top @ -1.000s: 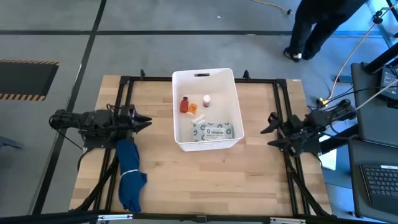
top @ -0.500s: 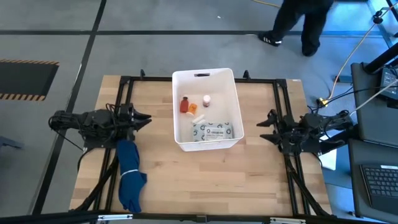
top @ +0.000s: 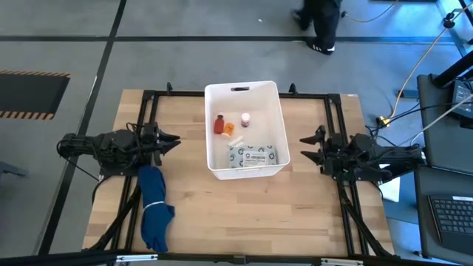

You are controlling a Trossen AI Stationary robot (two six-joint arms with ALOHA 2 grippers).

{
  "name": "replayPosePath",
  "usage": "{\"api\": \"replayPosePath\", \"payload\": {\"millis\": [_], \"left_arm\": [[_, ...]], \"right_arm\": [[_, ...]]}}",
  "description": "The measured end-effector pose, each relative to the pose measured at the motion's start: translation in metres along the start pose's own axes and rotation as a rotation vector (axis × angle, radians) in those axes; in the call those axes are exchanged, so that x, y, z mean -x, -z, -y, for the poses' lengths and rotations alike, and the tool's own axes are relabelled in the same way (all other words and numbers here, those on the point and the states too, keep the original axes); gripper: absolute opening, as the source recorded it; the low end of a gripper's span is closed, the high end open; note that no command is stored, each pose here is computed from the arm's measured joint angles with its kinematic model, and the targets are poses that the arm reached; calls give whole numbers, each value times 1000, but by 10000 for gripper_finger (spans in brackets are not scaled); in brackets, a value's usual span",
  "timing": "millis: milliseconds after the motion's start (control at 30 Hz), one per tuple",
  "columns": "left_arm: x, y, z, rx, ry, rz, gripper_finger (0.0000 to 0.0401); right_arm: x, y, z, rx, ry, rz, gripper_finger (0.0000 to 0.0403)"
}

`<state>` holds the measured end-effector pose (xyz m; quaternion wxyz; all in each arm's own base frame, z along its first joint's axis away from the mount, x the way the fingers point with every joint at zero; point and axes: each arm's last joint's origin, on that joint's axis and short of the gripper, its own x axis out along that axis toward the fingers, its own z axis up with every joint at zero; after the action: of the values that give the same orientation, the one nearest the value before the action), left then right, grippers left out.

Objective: Pick & place medical supplies in basket/bin
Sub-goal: Return to Home Position

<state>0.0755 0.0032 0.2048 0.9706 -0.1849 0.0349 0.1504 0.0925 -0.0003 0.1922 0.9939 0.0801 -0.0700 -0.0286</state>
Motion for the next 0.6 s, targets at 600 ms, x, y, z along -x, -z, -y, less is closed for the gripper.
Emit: {"api": "replayPosePath", "payload": {"millis": [600], "left_arm": [[-15, 28, -7, 18, -45, 4, 101]], "right_arm": [[-2, 15, 2, 132, -1, -5, 241]]}}
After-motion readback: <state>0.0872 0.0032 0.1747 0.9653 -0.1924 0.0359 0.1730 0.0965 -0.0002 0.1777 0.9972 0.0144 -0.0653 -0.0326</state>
